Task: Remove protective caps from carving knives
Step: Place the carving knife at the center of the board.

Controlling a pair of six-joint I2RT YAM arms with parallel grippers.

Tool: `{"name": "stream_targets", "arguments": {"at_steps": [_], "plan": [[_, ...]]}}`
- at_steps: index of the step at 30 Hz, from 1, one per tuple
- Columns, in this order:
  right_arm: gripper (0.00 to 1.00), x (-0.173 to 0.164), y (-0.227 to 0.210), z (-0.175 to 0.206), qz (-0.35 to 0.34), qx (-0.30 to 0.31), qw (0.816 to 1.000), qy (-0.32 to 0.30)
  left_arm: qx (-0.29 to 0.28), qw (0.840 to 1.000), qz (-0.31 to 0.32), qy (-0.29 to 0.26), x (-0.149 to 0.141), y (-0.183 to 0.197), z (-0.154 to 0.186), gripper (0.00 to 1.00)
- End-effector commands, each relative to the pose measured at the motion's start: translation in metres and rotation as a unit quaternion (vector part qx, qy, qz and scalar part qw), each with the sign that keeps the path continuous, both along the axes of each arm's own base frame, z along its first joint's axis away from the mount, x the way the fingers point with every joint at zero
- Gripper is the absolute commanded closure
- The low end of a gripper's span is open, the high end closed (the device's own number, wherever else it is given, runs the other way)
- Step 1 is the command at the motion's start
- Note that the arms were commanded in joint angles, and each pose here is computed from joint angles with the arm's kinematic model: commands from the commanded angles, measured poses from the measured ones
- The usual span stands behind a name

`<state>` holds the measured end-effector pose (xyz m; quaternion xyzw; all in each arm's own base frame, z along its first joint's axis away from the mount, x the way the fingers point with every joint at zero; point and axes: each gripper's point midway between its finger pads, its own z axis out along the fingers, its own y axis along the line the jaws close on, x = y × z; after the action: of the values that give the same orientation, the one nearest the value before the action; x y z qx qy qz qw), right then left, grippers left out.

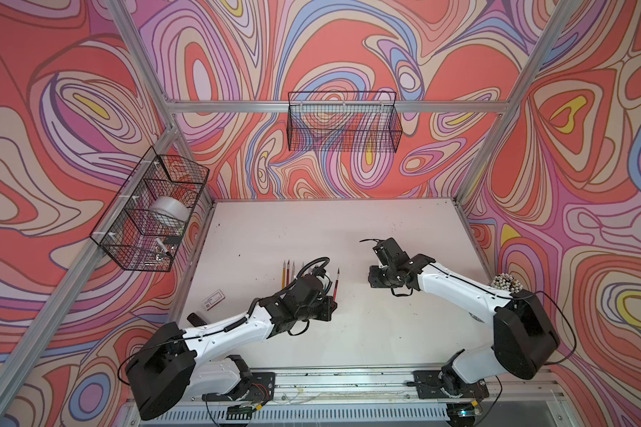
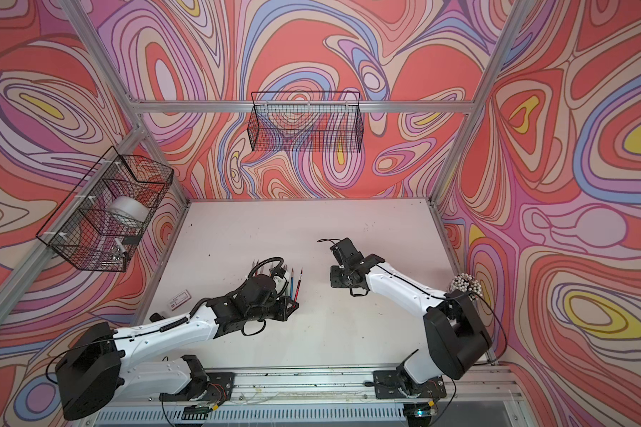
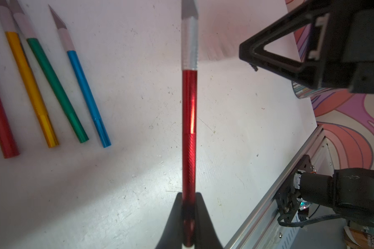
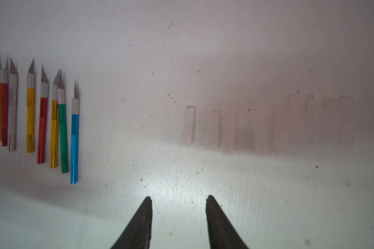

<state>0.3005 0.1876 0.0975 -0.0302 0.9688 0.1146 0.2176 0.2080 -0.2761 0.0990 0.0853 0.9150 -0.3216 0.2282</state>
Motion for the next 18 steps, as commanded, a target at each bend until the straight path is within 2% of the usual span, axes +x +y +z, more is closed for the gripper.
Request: {"name": "stream_targets", "arguments": {"at_steps": [1, 4, 9, 12, 18], "plan": [[0.51, -0.008, 0.009, 0.016, 0.028, 0.039, 0.999, -0.022, 0.025, 0.999, 0.021, 0.013, 0.007, 0.004, -0.003, 1.00], [0.43, -0.016, 0.012, 0.023, 0.040, 0.063, 0.997, -0.032, 0.036, 0.999, 0.036, 0.016, 0.011, 0.006, -0.005, 1.00], [0.23, -0.024, 0.014, 0.035, 0.050, 0.096, 0.993, -0.053, 0.059, 0.997, 0.052, 0.023, 0.017, 0.009, -0.005, 1.00], [0.02, -0.026, 0.015, 0.042, 0.054, 0.106, 0.991, -0.061, 0.071, 0.995, 0.063, 0.029, 0.021, 0.009, -0.006, 1.00], [0.02, -0.031, 0.010, 0.056, 0.055, 0.115, 0.988, -0.089, 0.113, 0.989, 0.084, 0.044, 0.028, 0.014, -0.010, 1.00]]}}
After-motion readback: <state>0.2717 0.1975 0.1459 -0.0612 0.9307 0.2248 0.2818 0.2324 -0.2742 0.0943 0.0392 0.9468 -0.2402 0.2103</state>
